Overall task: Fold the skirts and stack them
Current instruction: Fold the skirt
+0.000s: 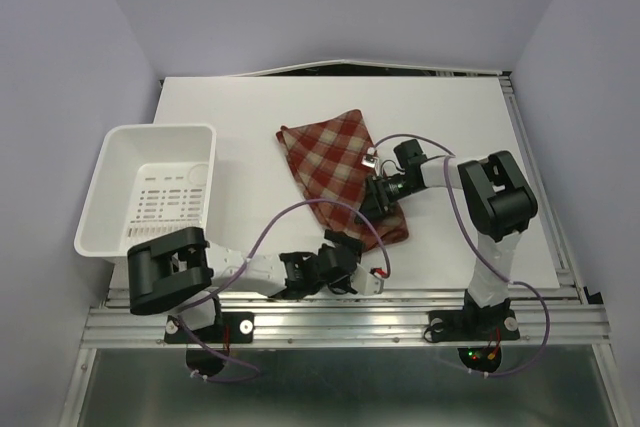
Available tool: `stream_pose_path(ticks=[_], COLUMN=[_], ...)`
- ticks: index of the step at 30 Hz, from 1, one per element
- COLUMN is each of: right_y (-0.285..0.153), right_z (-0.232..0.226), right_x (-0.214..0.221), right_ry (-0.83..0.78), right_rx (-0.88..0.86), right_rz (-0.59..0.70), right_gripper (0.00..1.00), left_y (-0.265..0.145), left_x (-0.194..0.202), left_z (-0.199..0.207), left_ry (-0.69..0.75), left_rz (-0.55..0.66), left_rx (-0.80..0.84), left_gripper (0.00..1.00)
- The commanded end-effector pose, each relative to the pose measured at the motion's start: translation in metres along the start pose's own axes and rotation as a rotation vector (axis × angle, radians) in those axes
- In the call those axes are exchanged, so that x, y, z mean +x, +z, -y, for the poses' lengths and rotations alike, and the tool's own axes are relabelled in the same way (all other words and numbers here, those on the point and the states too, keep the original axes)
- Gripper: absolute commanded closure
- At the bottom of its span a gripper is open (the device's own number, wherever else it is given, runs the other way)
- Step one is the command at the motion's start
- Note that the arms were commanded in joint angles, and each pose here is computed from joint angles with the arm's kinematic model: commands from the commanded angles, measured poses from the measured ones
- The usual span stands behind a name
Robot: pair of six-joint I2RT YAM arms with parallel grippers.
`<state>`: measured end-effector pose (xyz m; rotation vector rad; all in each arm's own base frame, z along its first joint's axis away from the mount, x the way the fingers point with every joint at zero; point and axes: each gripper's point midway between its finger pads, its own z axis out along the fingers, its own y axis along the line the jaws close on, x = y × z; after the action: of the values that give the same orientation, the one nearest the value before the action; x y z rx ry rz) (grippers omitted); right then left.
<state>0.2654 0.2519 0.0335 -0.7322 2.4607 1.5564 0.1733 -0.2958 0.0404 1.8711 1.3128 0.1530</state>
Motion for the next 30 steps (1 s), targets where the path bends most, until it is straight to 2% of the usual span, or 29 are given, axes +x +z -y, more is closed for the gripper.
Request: stream_pose_path(ticks=[1,6,9,11,15,17,20,21,24,26,30], right_y=[0.009,0.012,0.013,0.013,0.013,0.013,0.012,0.010,-0.004,-0.019,-0.047], right_z=[0.037,0.036,0.038,0.038,0.036,0.034,0.030,0.029,0.023,0.014,0.004], right_x=[0.006,0.009,0.009,0.009,0.010,0.009,0.008,0.006,-0.013,-0.046,-0.110], right_ry=[0.001,0.005,0.011,0.019,0.031,0.032,0.030,0.015,-0.046,-0.108,-0.209], right_rx=[0.127,0.125,0.124,0.124,0.113,0.107,0.102,0.112,0.166,0.191,0.249], right_rz=[-0.021,-0.037,-0.047,-0.051,-0.050,-0.049,-0.044,-0.044,-0.012,0.049,0.156], right_gripper=[0.43,0.43,0.43,0.44,0.44,0.44,0.43,0.41,0.33,0.23,0.14], left_y=[0.018,0.043,0.055,0.061,0.064,0.065,0.063,0.060,0.047,0.035,0.012], left_x=[-0.014,-0.029,-0.033,-0.032,-0.028,-0.025,-0.020,-0.018,-0.026,-0.032,-0.049], left_z=[0.000,-0.003,-0.004,-0.001,-0.004,-0.003,0.001,0.007,0.011,0.012,0.019], left_ry=[0.001,-0.023,-0.032,-0.033,-0.050,-0.067,-0.085,-0.104,-0.144,-0.182,-0.227], left_rz=[0.004,-0.035,-0.055,-0.073,-0.110,-0.126,-0.156,-0.161,-0.115,-0.090,-0.005], left_rx=[-0.022,-0.054,-0.061,-0.060,-0.089,-0.093,-0.076,-0.045,0.020,0.062,0.175], left_gripper=[0.13,0.14,0.16,0.22,0.47,0.55,0.79,0.91,1.00,1.00,1.00])
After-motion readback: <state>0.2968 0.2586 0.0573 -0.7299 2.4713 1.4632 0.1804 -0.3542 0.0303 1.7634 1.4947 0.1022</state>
